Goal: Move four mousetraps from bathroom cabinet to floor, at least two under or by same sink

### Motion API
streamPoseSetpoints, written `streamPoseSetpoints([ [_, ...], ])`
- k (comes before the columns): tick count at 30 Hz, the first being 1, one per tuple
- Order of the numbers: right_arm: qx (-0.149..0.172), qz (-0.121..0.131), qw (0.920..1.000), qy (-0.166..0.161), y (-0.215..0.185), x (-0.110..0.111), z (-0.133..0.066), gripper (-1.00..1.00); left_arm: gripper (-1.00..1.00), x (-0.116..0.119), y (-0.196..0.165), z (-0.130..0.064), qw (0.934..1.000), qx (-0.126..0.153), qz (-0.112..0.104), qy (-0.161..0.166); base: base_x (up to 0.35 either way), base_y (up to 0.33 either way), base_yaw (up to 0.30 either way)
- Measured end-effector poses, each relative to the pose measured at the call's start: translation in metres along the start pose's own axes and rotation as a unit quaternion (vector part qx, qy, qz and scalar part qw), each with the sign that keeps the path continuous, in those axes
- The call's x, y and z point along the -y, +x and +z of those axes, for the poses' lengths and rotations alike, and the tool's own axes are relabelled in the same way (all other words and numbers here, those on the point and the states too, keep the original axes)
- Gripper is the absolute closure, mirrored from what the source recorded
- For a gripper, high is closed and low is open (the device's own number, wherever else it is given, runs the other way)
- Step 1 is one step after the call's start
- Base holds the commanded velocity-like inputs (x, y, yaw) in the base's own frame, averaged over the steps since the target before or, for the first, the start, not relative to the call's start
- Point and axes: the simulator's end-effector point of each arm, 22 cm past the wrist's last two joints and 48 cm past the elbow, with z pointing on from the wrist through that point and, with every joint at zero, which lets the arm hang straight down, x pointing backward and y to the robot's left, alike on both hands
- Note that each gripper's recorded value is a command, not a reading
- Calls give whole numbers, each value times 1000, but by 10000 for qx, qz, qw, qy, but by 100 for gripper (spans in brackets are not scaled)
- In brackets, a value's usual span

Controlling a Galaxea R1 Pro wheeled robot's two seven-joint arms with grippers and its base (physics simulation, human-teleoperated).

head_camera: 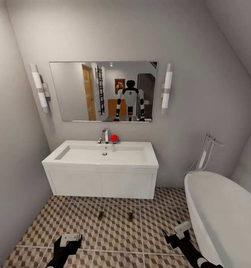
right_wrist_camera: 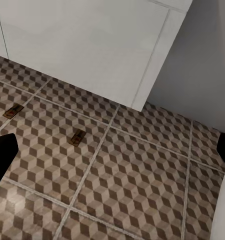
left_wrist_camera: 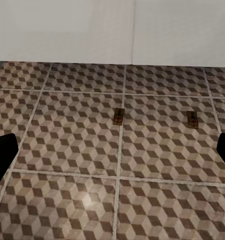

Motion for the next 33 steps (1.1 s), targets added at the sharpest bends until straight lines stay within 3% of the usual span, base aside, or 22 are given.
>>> streamPoseSetpoints([
  [10,2,5,10000,15,0,0,0,-100,-100,0,0,0,10000,0,2,1,0,0,23],
  [19,-3,16,9998,199,0,7,0,-100,-100,0,1,0,10000,-7,3,1,0,0,231],
  [33,-46,29,9997,226,5,7,1,-100,-100,0,6,1,10000,-56,5,2,0,0,175],
])
